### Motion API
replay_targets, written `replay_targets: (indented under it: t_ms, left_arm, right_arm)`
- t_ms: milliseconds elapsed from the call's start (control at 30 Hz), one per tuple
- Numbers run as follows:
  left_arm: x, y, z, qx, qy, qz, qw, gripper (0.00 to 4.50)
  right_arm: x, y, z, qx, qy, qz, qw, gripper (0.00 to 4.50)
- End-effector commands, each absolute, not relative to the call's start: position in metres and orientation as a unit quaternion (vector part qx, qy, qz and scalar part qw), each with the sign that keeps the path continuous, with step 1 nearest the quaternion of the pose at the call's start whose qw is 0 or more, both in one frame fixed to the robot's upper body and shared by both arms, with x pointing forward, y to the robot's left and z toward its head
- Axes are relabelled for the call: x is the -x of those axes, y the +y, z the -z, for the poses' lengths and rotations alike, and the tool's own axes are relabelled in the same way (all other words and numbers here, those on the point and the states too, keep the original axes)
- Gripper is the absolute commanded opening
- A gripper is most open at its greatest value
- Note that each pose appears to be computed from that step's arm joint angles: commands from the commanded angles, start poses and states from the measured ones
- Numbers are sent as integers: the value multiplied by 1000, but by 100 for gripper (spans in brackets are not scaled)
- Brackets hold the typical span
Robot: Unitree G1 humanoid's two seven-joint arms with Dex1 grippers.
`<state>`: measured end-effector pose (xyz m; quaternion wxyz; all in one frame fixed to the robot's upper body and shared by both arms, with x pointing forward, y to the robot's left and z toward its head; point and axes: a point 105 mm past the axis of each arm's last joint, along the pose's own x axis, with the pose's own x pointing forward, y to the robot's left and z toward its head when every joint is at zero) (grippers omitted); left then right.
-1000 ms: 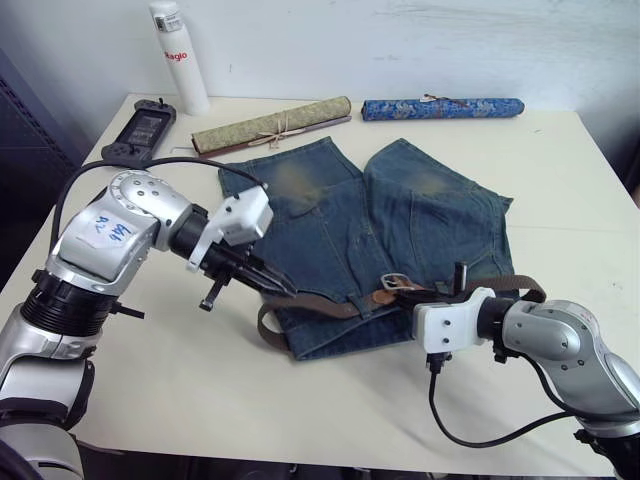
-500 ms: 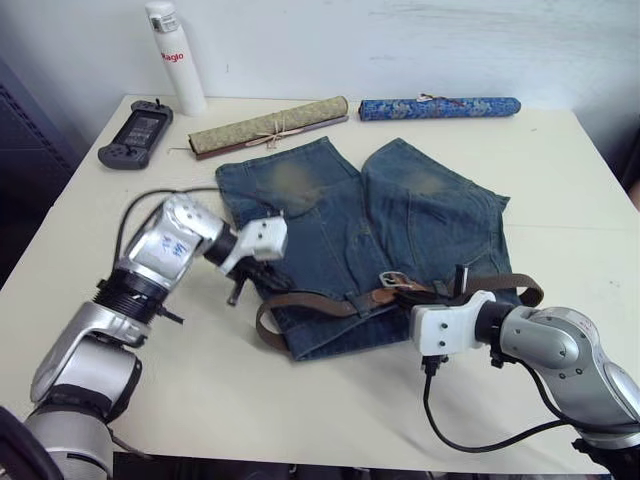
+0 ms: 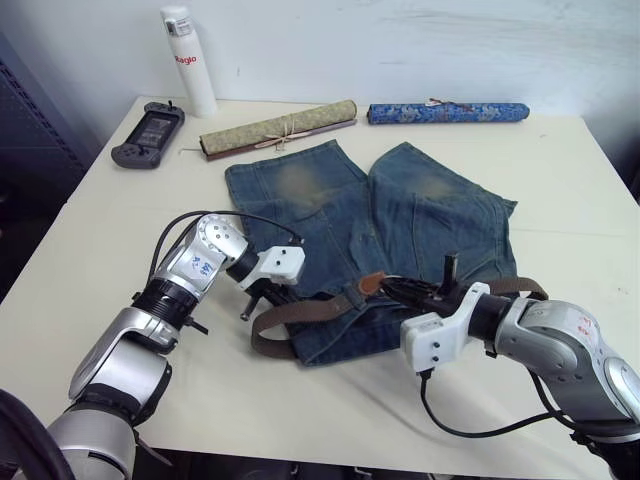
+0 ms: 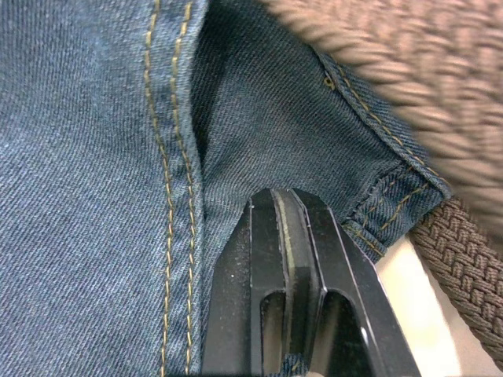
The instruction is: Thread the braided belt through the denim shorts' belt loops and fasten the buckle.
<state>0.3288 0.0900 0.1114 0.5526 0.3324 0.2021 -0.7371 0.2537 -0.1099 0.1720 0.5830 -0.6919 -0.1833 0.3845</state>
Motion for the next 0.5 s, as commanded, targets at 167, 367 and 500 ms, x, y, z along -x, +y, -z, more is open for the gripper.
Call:
replay_targets:
  t_ms: [167,367,500]
  left_arm:
    - [-323,97,-90,-345,241,740,524,4]
    - [-316,108,-81,-353,256,740,512,4]
    - [-315,111,-78,-351,261,738,513,4]
  right_arm:
    - [-268,-137,-193,746,-210,-343,531,0]
    - [-279,-174,-215,769,-192,-299,532,0]
    - [-281,-192,-219,779,-176,-287,529,0]
